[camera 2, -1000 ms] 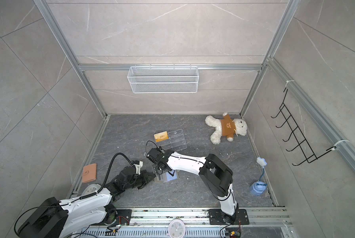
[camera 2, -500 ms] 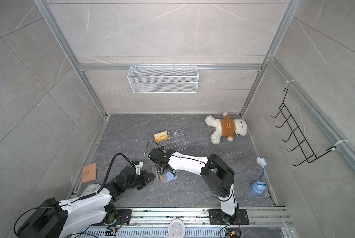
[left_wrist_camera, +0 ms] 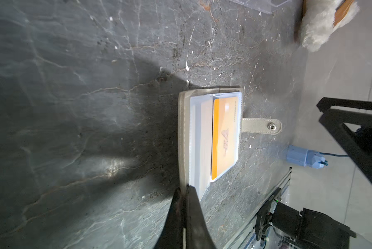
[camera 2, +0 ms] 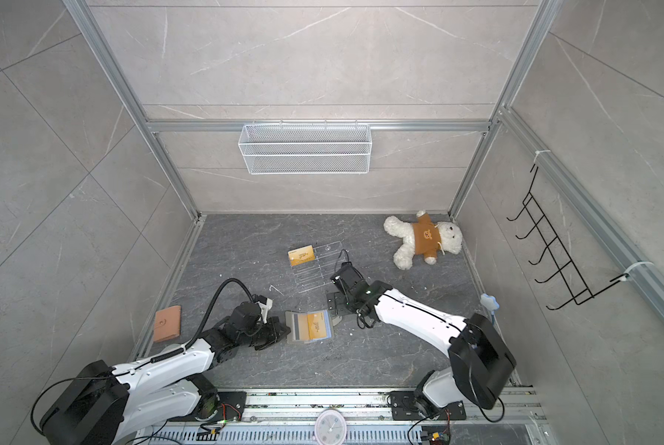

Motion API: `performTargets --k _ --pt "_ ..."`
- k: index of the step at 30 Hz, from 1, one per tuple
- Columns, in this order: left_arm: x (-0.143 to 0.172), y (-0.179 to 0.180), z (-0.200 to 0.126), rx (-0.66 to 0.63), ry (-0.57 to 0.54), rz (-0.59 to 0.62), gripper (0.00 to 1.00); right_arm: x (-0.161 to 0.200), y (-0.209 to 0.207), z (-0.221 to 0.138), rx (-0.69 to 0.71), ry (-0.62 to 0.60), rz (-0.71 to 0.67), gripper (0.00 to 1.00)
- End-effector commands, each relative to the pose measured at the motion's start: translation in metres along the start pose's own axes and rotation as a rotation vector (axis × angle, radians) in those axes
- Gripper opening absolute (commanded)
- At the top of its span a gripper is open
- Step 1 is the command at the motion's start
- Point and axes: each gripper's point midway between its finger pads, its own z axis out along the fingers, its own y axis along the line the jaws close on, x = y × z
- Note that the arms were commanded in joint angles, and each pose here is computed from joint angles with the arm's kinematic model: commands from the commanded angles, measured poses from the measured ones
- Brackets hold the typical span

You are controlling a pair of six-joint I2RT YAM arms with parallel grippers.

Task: Take the credit cards out of the card holder
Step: Flip over the card slot on the card holder, then take out the credit card from the card slot.

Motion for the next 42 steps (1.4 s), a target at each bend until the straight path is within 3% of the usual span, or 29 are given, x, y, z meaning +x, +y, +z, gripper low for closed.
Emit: performTargets --k 1,3,5,9,11,15,18,22,29,42 --pt "-0.001 0.015 -0.003 -0.102 0.030 0.078 0.00 -0.013 0.029 -0.010 -0.222 -0.054 -0.010 1.00" --pt "-0.004 0.018 -0.006 -0.135 0.026 0.084 0.18 -0.012 0.037 -0.013 -0.297 -0.057 -0.002 0.98" --pt "-0.011 0.018 -0.013 -0.163 0.004 0.091 0.33 -0.009 0.043 -0.012 -0.350 -0.034 0.013 0.85" --pt "-0.025 0.009 -0.044 -0.225 -0.056 0.103 0.44 -0.001 0.051 -0.007 -0.415 0.005 0.044 0.50" --pt "-0.030 0.004 -0.063 -0.247 -0.093 0.109 0.48 0.002 0.055 -0.003 -0.448 0.015 0.060 0.25" --pt "-0.032 -0.031 -0.068 -0.080 -0.105 0.081 0.53 0.009 0.067 0.007 -0.515 0.057 0.075 0.00" --pt "-0.023 -0.054 -0.043 0.108 -0.047 -0.008 0.51 0.015 0.070 0.021 -0.530 0.092 0.096 0.00" --pt "-0.012 -0.060 -0.017 0.200 -0.007 -0.088 0.48 0.023 0.070 0.035 -0.531 0.113 0.122 0.00" --pt "-0.003 -0.052 0.011 0.245 0.016 -0.198 0.46 0.042 0.061 0.060 -0.486 0.164 0.136 0.00" --pt "-0.003 -0.041 0.031 0.210 0.005 -0.240 0.38 0.060 0.058 0.079 -0.451 0.196 0.134 0.00"
